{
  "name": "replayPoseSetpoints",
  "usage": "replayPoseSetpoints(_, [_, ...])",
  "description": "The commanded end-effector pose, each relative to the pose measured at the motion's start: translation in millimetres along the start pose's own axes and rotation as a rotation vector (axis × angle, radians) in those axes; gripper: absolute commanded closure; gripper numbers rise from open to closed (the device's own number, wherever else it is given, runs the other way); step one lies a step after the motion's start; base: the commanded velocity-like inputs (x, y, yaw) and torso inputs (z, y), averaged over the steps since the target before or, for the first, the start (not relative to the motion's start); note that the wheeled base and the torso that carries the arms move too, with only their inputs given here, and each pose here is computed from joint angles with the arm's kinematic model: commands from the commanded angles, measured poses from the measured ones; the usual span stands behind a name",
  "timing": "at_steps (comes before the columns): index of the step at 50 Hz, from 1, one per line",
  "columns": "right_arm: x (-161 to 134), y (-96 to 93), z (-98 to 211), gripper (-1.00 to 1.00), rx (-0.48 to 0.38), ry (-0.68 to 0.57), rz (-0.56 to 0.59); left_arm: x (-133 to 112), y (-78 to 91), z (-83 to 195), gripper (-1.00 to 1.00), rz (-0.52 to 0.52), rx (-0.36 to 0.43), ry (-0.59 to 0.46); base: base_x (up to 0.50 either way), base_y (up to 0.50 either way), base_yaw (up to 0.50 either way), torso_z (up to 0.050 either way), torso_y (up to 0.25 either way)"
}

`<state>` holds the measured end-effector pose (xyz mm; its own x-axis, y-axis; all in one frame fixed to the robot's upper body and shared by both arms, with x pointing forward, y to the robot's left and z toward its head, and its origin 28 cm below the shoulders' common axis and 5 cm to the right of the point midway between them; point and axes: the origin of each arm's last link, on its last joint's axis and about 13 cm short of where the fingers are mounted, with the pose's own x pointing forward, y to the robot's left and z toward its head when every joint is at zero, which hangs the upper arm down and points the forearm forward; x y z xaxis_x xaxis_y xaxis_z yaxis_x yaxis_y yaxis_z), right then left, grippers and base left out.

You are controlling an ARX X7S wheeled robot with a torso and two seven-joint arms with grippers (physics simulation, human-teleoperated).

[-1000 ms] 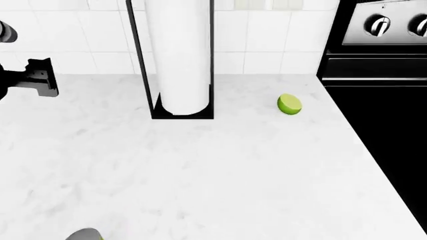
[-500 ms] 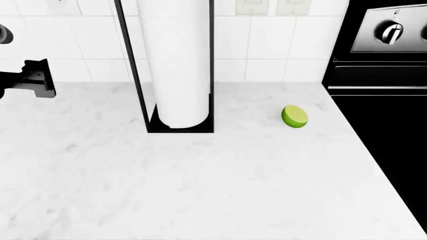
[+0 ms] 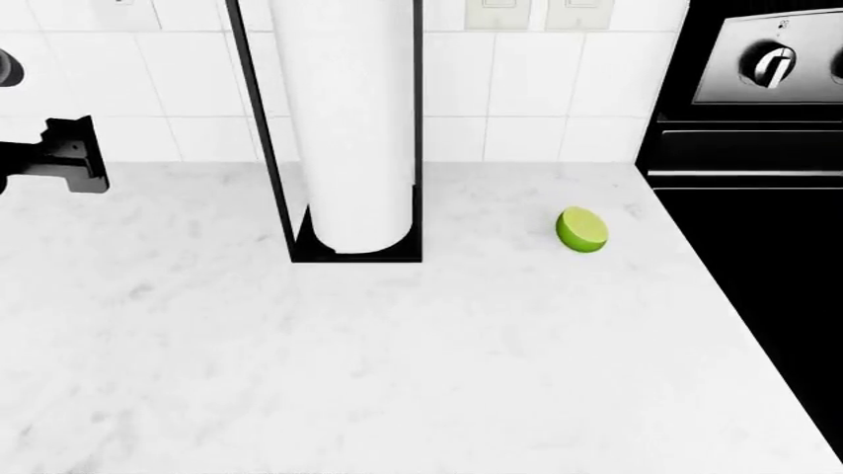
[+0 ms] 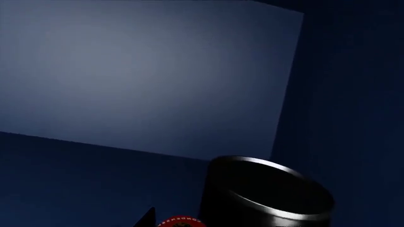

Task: Pick the cans from the counter and place them in their designated side in the cabinet.

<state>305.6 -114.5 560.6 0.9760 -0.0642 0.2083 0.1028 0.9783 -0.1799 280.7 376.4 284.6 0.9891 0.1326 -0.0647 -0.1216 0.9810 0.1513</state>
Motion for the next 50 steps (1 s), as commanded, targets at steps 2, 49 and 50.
replayPoseSetpoints(2, [1.2, -3.9, -5.7, 1.0, -0.022, 0.049, -0.033, -2.1, 1.7, 1.0, -1.0, 0.001, -0.002, -0.001, 0.0, 0.0, 0.0, 0.0, 0.0])
replayPoseSetpoints(49, [2.2, -3.8, 0.0, -1.0, -0.046, -0.025, -0.043, 2.1, -0.5, -3.8, -1.0, -0.007, -0.011, 0.003, -0.05, 0.0, 0.0, 0.0, 0.0])
replayPoseSetpoints(50, [2.3, -3.5, -0.1, -1.0, -0.048, -0.025, -0.042, 2.2, -0.5, -3.9, -1.0, -0.007, -0.012, 0.003, -0.3, 0.0, 0.0, 0.0, 0.0])
